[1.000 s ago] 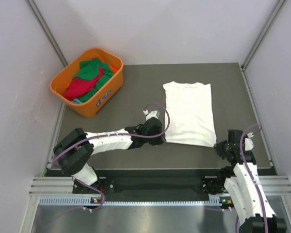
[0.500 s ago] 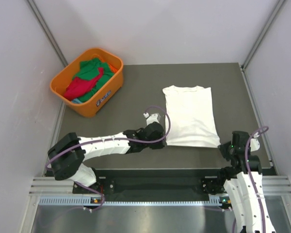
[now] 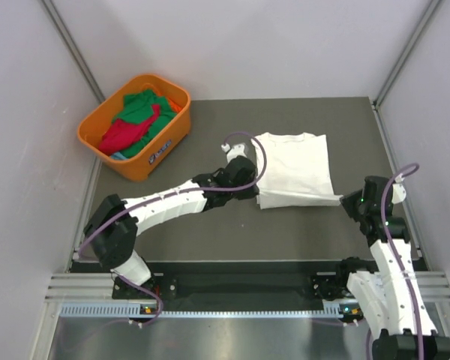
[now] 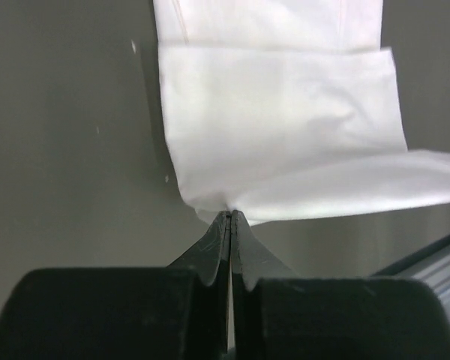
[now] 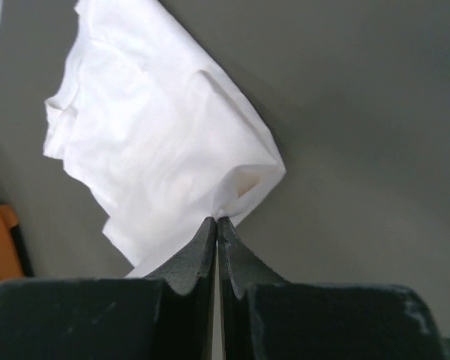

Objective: Fold and stack the t-shirts
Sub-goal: Fold the tshirt

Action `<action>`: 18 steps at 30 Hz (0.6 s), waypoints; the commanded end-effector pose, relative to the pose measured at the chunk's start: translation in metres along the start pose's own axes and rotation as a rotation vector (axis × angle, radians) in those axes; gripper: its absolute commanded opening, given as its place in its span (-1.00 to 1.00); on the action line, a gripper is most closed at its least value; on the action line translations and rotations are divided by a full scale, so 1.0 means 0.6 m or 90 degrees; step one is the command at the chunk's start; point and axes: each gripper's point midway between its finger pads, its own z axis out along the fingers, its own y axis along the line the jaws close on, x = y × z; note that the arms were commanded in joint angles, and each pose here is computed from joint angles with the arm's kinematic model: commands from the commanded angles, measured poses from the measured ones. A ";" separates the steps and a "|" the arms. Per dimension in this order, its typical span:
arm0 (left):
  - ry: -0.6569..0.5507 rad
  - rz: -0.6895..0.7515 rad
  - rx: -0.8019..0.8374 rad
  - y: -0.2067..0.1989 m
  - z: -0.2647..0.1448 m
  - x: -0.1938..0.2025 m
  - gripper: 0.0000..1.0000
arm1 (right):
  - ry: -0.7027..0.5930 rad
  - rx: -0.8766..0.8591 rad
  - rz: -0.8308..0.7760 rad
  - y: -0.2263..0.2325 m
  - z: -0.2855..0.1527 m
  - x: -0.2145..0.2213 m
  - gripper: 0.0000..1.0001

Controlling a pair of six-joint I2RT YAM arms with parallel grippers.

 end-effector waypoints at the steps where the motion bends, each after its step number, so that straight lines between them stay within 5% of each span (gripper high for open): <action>1: -0.058 0.026 0.003 -0.009 0.013 -0.087 -1.00 | -0.088 -0.106 -0.015 0.107 -0.008 -0.081 -1.00; 18: -0.223 0.035 0.113 -0.022 0.156 -0.365 -1.00 | -0.106 -0.282 -0.045 0.365 0.140 -0.176 -1.00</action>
